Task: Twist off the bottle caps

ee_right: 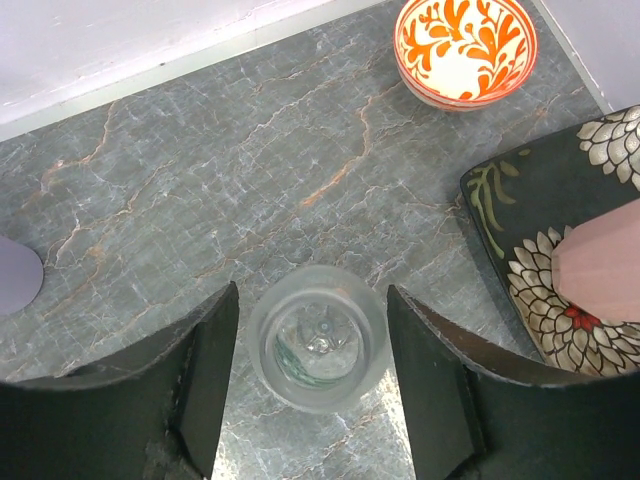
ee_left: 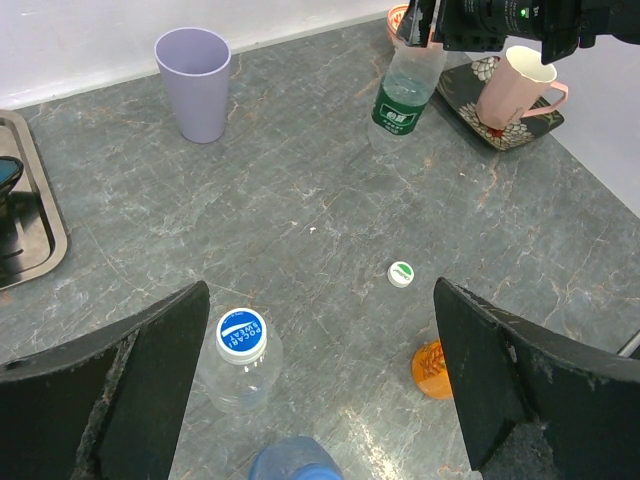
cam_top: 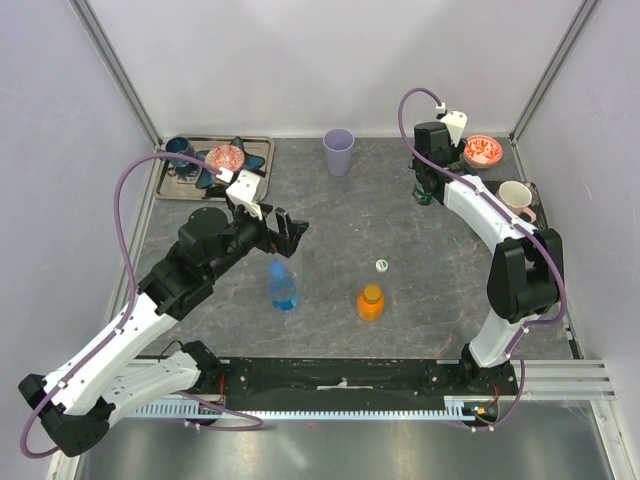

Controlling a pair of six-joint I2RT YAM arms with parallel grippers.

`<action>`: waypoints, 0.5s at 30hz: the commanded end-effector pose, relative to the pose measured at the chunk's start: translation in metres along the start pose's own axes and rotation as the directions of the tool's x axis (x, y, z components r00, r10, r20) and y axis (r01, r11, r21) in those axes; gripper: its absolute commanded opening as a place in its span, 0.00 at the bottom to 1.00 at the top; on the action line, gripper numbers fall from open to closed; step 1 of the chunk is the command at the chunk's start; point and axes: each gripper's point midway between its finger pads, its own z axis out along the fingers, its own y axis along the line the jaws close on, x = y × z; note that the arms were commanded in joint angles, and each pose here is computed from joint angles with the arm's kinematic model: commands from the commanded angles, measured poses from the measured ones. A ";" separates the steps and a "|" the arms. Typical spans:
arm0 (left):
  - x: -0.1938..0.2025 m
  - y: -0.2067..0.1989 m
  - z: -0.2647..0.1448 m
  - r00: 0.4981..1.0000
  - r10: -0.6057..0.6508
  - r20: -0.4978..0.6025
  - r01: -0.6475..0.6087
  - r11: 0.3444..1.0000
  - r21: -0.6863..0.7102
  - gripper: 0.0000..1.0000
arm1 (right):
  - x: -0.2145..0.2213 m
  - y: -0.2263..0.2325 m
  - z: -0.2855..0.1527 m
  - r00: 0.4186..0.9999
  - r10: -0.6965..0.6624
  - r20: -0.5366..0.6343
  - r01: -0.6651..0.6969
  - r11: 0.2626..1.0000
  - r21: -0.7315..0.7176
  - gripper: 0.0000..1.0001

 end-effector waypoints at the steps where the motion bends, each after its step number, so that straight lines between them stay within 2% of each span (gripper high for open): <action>1: -0.021 -0.008 -0.003 0.998 -0.035 0.059 0.033 0.999 0.030 1.00 | -0.035 0.001 -0.015 0.996 0.061 0.071 -0.059 0.998 -0.027 0.67; 7: -0.019 -0.009 -0.001 0.998 -0.035 0.054 0.033 0.999 0.033 1.00 | -0.034 0.002 -0.015 0.996 0.059 0.071 -0.057 0.998 -0.028 0.65; 15: -0.022 -0.009 -0.002 0.998 -0.033 0.058 0.031 0.999 0.036 1.00 | -0.041 0.000 -0.020 0.994 0.071 0.082 -0.068 0.997 -0.033 0.80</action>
